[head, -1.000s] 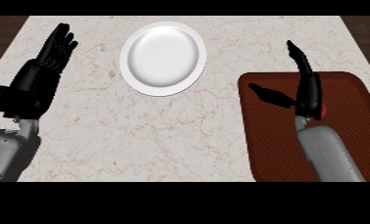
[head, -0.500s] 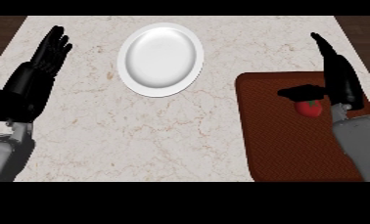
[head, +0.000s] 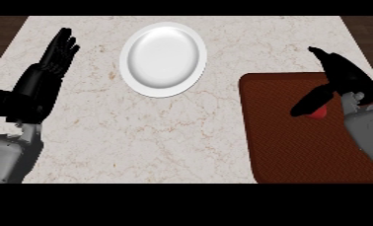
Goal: Pick the tomato from the tray and place it in the plate
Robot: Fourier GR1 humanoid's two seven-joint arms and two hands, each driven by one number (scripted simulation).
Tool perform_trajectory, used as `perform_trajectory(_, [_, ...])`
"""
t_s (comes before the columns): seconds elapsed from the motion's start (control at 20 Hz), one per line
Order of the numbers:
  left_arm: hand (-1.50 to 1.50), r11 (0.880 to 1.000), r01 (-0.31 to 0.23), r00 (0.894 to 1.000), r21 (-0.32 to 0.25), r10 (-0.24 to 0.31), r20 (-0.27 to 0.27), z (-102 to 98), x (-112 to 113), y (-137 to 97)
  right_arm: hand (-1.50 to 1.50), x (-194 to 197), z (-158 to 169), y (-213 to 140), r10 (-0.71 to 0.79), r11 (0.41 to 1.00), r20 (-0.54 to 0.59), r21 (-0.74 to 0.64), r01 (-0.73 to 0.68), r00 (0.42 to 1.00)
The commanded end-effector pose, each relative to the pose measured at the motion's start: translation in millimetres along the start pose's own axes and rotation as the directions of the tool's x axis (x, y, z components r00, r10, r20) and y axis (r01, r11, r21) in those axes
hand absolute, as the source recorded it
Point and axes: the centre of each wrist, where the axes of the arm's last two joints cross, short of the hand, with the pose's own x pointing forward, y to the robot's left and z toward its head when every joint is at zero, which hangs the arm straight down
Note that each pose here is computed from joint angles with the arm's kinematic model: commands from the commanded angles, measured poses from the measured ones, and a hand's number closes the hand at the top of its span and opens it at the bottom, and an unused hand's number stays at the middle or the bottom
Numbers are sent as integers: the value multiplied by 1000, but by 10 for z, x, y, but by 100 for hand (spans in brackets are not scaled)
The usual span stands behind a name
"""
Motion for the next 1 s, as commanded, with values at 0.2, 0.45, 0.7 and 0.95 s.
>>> perform_trajectory(0.2, [0,1000,2,1000,0,-2,15,-275,20,47,-150,-120,-113,-137,99,993,-119,69,-91,988])
perform_trajectory(0.45, [0,1000,-8,1000,-15,8,3,-57,-67,18,-150,-133,-223,-17,166,986,-229,70,-154,959])
perform_trajectory(0.7, [0,1000,2,1000,-10,-2,14,71,-22,-77,-150,-286,-295,117,145,988,-272,82,-128,951])
perform_trajectory(0.95, [0,1000,-11,1000,-18,11,2,-94,9,41,-150,-513,-429,455,153,983,-255,137,-121,955])
